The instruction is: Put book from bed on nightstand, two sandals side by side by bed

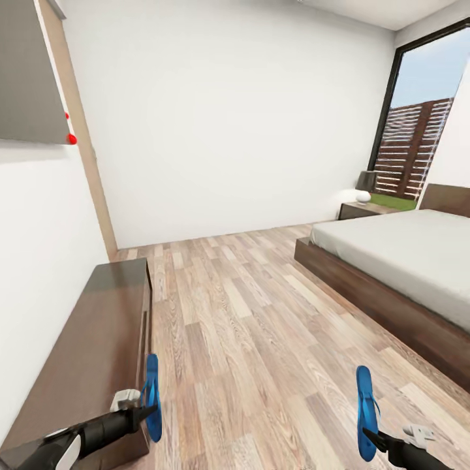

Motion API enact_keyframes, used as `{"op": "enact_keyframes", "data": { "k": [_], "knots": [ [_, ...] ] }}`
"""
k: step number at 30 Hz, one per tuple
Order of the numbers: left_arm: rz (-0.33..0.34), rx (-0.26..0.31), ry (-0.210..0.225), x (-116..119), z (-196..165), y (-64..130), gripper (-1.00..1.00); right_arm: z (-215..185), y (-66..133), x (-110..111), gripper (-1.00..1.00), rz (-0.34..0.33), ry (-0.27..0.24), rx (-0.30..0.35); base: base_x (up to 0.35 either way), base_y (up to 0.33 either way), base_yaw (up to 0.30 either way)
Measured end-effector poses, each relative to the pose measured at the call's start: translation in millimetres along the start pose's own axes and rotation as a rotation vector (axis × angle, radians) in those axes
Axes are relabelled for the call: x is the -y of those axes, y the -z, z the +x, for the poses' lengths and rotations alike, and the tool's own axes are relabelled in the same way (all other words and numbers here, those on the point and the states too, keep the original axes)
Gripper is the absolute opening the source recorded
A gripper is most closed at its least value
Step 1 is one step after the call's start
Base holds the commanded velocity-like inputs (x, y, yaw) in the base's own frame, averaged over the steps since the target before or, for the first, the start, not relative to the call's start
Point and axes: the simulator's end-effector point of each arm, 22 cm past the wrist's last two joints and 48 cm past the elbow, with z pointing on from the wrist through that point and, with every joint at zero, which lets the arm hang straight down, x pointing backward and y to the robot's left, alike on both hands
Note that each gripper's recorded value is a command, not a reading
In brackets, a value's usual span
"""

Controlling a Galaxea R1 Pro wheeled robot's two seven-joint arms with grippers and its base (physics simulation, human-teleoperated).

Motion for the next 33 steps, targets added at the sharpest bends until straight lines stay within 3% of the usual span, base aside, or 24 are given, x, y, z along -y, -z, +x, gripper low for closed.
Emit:
{"op": "enact_keyframes", "data": {
  "k": [29,33],
  "knots": [
    [0.001,-0.001,0.001,1,0,-0.6,-1.0,0,0.0,0,-1.0,-0.002,0.0,0.0,0.0,0.0,-0.284],
    [0.0,-0.017,0.019,0,10,-0.9,-1.0,0,-0.1,0,-1.0,-0.001,-0.001,0.002,0.0,0.0,-0.184]
  ]
}}
